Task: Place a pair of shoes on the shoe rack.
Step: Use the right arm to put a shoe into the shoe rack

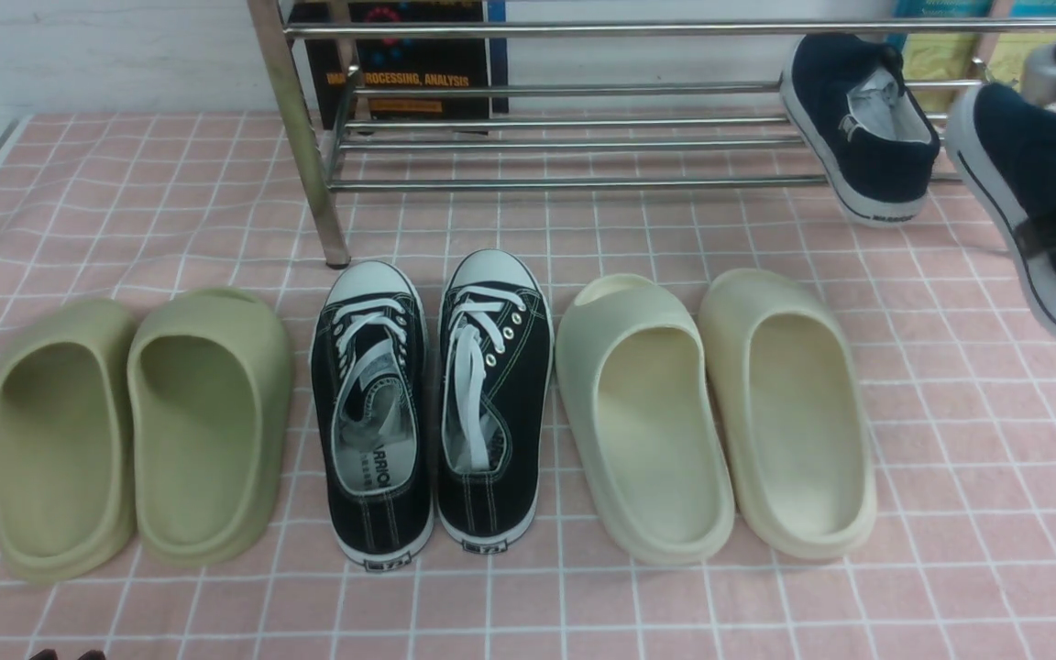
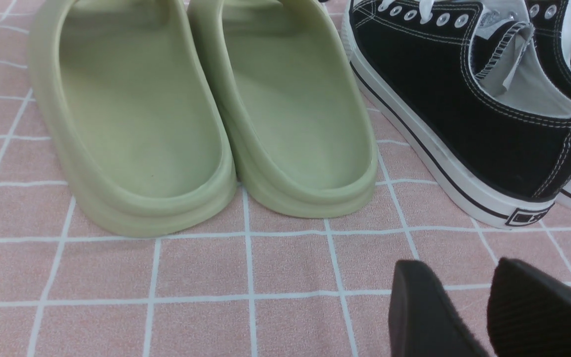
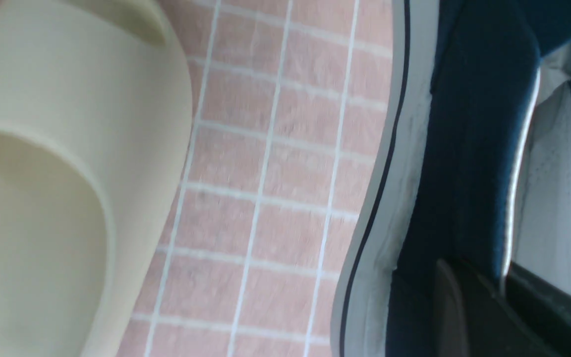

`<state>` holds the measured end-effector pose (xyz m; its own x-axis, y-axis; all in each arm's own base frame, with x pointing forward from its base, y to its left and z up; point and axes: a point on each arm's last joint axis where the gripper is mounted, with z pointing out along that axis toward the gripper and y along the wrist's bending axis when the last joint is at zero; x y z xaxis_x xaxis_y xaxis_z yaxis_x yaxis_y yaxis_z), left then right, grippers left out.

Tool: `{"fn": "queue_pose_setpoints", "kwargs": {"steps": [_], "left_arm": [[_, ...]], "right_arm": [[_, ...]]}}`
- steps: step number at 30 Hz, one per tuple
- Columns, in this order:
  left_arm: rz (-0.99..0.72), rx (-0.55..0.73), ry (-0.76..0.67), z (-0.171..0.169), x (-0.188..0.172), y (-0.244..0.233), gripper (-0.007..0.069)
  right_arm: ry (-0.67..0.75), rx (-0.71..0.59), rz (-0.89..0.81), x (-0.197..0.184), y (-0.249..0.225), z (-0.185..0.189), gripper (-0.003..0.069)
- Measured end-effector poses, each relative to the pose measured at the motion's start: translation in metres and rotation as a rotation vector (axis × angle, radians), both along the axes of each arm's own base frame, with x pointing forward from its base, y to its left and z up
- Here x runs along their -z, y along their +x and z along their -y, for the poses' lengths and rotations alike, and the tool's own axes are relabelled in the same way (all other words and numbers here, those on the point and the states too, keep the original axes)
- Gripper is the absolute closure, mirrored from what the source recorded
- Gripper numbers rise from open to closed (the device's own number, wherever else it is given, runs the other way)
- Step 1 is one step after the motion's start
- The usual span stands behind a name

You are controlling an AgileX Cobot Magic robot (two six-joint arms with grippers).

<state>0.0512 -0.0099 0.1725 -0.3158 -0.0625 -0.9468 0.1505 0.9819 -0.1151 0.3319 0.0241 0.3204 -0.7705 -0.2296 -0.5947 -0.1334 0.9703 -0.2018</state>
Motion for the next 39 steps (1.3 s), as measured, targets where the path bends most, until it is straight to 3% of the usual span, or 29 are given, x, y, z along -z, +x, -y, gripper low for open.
{"fn": "queue_pose_setpoints", "kwargs": {"steps": [10, 20, 29, 39], "left_arm": [[0.000, 0.000, 0.000, 0.000, 0.000, 0.000, 0.0386], [0.000, 0.000, 0.000, 0.000, 0.000, 0.000, 0.0386], [0.000, 0.000, 0.000, 0.000, 0.000, 0.000, 0.0386], [0.000, 0.000, 0.000, 0.000, 0.000, 0.000, 0.0386]], "right_arm": [[-0.103, -0.049, -0.023, 0.007, 0.054, -0.002, 0.0631], [-0.207, -0.068, 0.075, 0.000, 0.069, 0.003, 0.0631], [-0.133, 0.028, 0.120, 0.010, 0.081, 0.009, 0.0631], [-0.051, 0.082, 0.211, -0.019, 0.067, 0.009, 0.0631]]}}
